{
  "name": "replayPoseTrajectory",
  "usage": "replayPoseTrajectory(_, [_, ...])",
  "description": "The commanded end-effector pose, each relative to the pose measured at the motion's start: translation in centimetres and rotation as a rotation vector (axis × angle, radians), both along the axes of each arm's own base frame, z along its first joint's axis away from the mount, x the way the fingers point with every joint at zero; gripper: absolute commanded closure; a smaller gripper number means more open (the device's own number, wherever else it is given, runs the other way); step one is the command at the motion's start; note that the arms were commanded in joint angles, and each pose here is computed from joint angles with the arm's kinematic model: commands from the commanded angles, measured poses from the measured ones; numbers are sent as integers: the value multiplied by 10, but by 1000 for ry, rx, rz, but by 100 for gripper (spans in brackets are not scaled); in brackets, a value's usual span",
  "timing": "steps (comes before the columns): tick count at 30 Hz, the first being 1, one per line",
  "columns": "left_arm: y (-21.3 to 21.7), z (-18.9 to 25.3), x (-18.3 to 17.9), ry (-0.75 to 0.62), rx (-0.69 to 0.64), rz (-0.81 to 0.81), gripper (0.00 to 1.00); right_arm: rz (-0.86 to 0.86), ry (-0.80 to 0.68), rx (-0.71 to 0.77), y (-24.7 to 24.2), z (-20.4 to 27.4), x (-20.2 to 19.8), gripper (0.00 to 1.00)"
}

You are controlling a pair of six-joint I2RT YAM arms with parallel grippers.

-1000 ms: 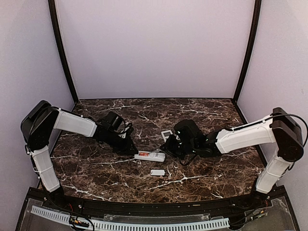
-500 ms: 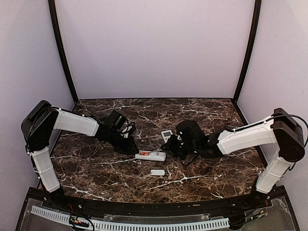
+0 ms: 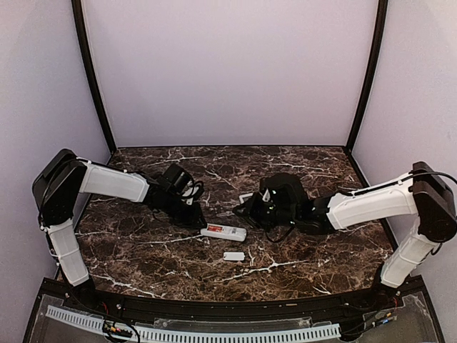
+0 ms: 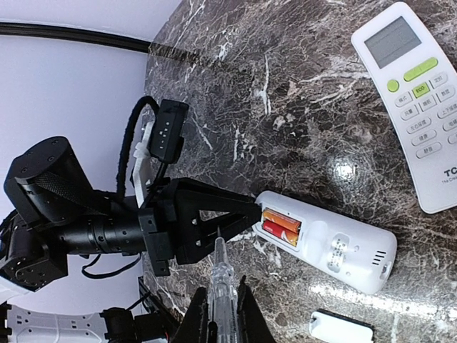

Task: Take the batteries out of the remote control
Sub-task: Remove the battery from the remote control without the battery cover.

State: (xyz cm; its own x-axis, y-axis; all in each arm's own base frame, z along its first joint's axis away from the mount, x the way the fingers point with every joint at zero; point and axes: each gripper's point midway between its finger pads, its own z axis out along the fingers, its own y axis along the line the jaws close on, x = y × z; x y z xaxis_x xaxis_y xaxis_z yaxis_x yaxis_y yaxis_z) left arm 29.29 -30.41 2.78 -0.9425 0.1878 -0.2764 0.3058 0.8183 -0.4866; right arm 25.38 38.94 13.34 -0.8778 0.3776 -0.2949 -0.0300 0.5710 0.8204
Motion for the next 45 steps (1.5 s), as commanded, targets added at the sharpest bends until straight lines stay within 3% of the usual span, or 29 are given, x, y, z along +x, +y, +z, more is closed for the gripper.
replayPoseTrajectory(1, [15,-42,-31,106,133,-35,79,-15,-29,32,0,15,2,100])
replayPoseTrajectory(12, [11,-41,-33,118,109,-39,79,-65,37,-142,-22,-18,-5,100])
replayPoseTrajectory(45, [10,-41,-33,119,105,-43,80,-59,69,-212,-16,-43,-3,100])
